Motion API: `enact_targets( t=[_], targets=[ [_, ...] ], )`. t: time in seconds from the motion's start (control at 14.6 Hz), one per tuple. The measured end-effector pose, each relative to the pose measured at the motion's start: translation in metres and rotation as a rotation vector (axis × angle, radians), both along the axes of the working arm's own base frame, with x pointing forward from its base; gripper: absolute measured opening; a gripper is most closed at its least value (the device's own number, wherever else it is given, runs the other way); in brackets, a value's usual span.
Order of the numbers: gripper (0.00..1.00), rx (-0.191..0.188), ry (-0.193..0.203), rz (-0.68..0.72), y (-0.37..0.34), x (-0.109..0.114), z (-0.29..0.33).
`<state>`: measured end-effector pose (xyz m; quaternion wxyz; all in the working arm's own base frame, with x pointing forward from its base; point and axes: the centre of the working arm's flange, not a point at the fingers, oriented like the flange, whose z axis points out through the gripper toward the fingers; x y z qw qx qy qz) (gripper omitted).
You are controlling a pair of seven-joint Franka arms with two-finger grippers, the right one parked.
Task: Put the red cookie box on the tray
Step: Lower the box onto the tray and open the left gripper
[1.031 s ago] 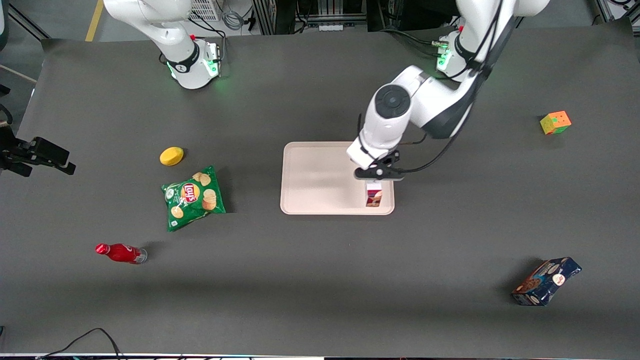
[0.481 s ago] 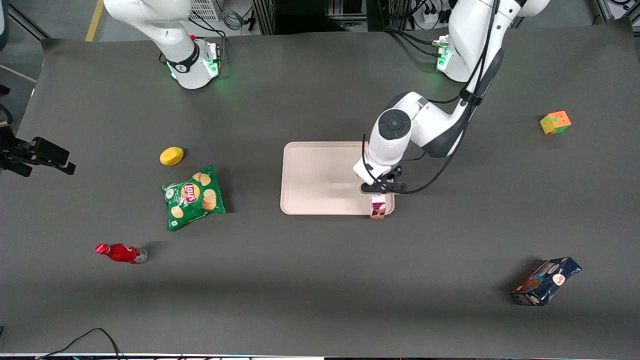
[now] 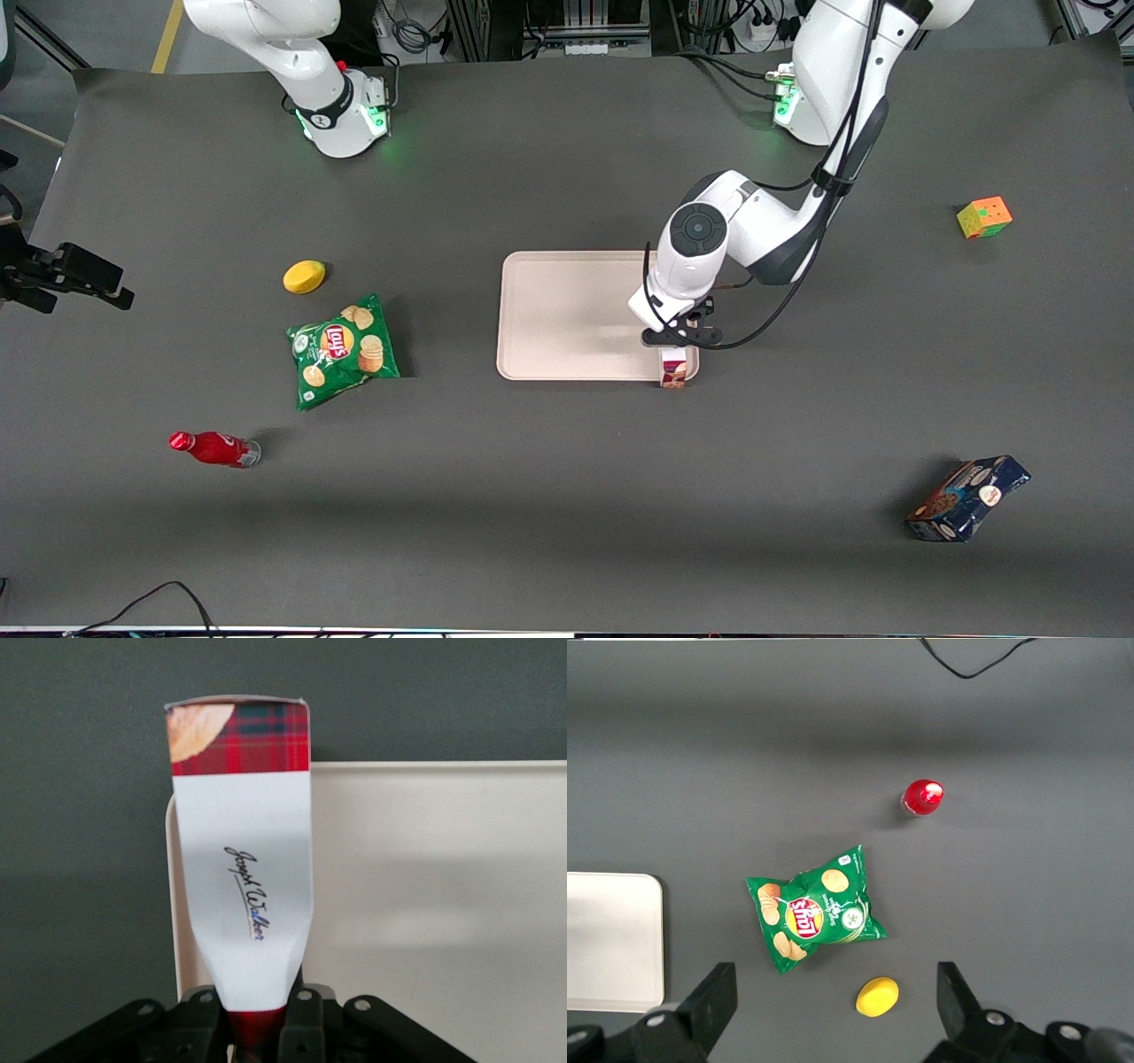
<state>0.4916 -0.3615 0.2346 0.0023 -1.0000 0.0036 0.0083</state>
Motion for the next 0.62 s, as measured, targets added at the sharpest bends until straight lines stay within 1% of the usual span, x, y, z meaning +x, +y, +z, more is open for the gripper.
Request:
enact_targets(
  t=[0.21,0.27,0.41,0.62],
  targets=[
    [0.24,0.004,0.005,0.012,0.0022,0.0009,-0.0044],
    [0.31,0.004,0.005,0.015,0.0024,0.0010,-0.0046],
    [0.35,0.004,0.005,0.019,0.0024,0.0010,-0.0046],
    [0.64,0.003,0.003,0.026,0.0026,0.0018,-0.0041]
  ],
)
